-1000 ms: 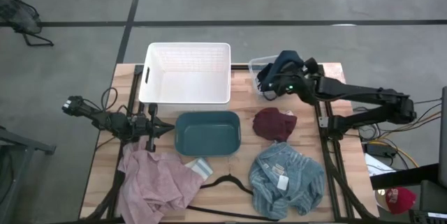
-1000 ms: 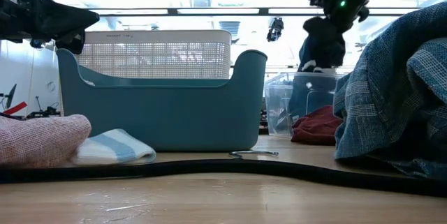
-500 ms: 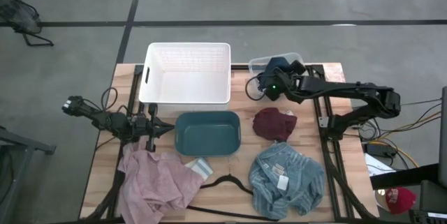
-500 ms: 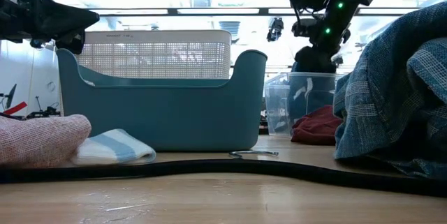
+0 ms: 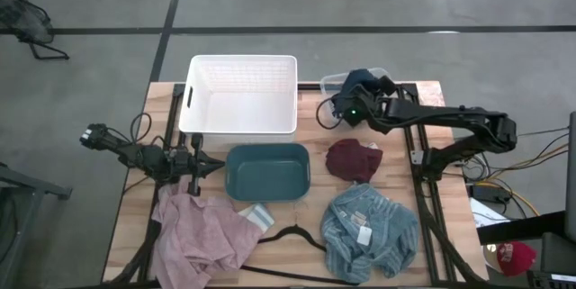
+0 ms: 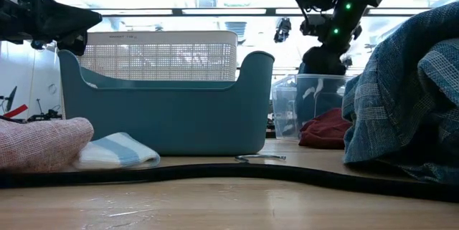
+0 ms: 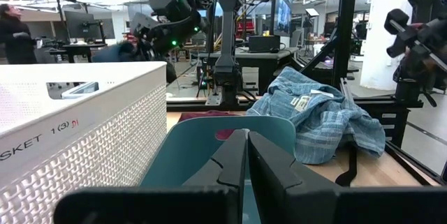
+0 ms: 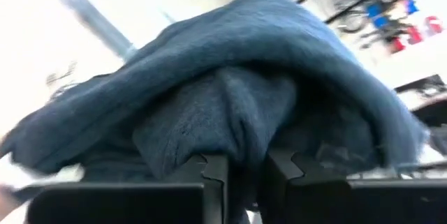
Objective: Pick & Place Cloths
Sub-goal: Put the blue shorts into the transparent bin, then put the red shorts into the transparent bin
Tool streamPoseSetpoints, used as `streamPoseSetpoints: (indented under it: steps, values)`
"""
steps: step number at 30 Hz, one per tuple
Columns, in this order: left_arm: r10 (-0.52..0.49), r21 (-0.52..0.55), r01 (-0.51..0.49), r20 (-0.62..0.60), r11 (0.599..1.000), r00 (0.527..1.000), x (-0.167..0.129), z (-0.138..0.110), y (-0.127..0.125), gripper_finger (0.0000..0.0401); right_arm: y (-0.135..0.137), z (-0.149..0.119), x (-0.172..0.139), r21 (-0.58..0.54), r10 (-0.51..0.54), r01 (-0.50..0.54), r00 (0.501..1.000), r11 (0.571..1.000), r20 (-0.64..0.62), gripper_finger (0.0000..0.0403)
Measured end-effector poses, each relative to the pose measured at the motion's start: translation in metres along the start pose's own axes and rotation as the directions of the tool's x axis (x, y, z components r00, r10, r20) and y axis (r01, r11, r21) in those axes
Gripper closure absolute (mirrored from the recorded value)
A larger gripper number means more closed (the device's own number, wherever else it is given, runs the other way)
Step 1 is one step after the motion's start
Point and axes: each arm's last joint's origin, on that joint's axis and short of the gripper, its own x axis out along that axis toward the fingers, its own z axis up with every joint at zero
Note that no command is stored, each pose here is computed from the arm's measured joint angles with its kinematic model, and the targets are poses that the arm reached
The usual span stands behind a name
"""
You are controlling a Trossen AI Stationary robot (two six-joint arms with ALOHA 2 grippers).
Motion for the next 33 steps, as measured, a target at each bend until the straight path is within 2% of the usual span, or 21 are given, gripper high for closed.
streamPoseSetpoints:
  steps: [4,14,19,23,28,33]
  values:
    - [0.000,0.000,0.000,0.000,1.000,1.000,0.000,0.000,0.000,0.0375,-0.007,0.002,-0.005,0.033,-0.021,0.020,1.000,0.999,0.021,0.0336]
    - [0.000,0.000,0.000,0.000,1.000,1.000,0.000,0.000,0.000,0.0375,-0.005,0.002,-0.009,0.090,0.206,-0.206,0.978,0.974,0.015,0.0235]
    - [0.000,0.000,0.000,0.000,1.000,1.000,0.000,0.000,0.000,0.0375,0.000,0.001,-0.015,0.075,0.260,-0.262,0.965,0.962,0.026,0.0198]
    - [0.000,0.000,0.000,0.000,1.000,1.000,0.000,0.000,0.000,0.0375,0.003,0.001,-0.024,0.061,0.285,-0.288,0.957,0.956,0.046,0.0186]
    - [0.000,0.000,0.000,0.000,1.000,1.000,0.000,0.000,0.000,0.0375,0.006,-0.001,-0.038,0.043,0.325,-0.329,0.942,0.943,0.079,0.0193]
    - [0.000,0.000,0.000,0.000,1.000,1.000,0.000,0.000,0.000,0.0375,0.007,-0.003,-0.055,0.049,0.450,-0.455,0.888,0.889,0.093,0.0204]
